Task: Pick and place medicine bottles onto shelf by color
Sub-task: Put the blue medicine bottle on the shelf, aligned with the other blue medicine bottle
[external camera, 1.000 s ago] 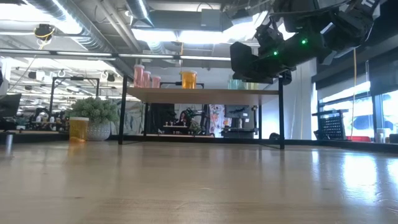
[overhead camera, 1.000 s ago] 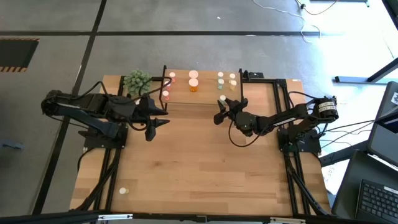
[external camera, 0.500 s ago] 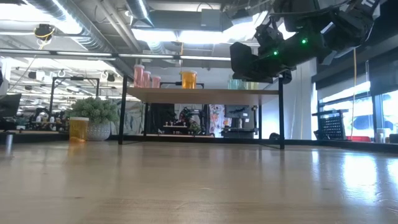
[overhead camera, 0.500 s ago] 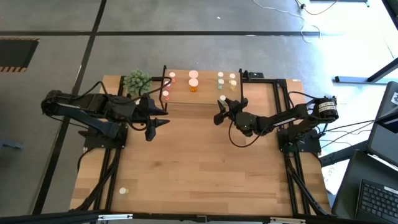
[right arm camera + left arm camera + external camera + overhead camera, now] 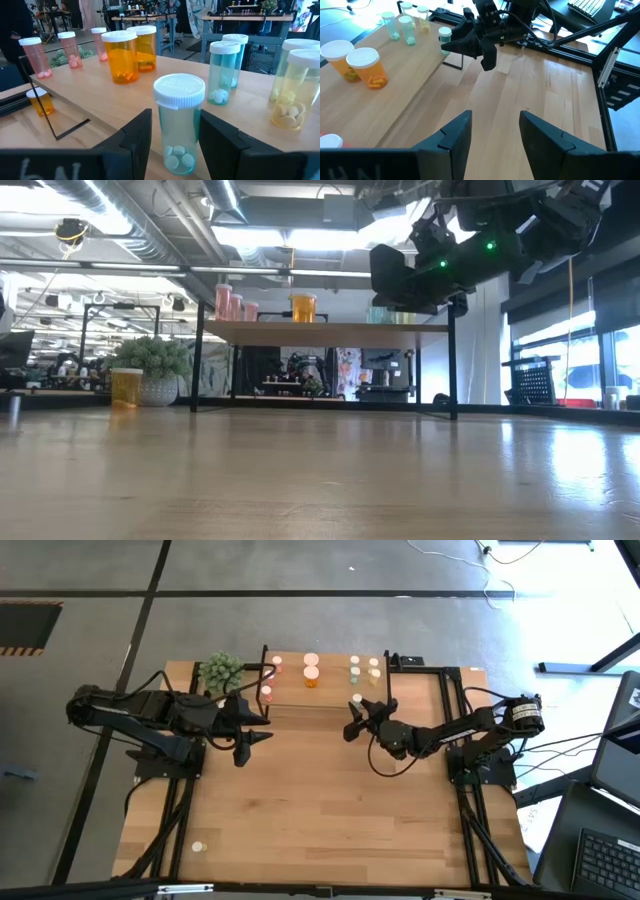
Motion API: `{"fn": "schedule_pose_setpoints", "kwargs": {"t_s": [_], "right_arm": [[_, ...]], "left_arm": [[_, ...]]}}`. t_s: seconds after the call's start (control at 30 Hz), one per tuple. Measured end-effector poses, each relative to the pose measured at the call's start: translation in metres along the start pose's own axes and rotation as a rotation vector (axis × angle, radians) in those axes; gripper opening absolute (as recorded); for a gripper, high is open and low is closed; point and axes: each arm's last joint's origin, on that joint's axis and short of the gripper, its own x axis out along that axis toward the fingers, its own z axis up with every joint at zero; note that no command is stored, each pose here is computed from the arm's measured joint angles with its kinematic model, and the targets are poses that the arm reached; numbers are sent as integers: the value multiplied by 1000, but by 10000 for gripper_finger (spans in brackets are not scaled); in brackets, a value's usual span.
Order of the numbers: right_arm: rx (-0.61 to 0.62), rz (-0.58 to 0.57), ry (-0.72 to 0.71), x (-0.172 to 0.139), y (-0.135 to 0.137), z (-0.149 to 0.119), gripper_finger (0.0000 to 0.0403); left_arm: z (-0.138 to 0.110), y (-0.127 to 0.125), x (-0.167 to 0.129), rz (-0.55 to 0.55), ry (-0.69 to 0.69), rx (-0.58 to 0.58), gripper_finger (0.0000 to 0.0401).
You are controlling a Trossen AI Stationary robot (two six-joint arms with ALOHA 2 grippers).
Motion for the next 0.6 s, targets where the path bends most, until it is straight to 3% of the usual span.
{"fn": "schedule_pose_setpoints", "kwargs": {"t_s": [0.13,0.6], "right_arm": [[-46,13,3,0,0,0,155],[-29,18,-8,0,1,2,155]], "left_arm": [[0,0,0,-1,0,0,160],[0,0,0,0,0,0,160]]}}
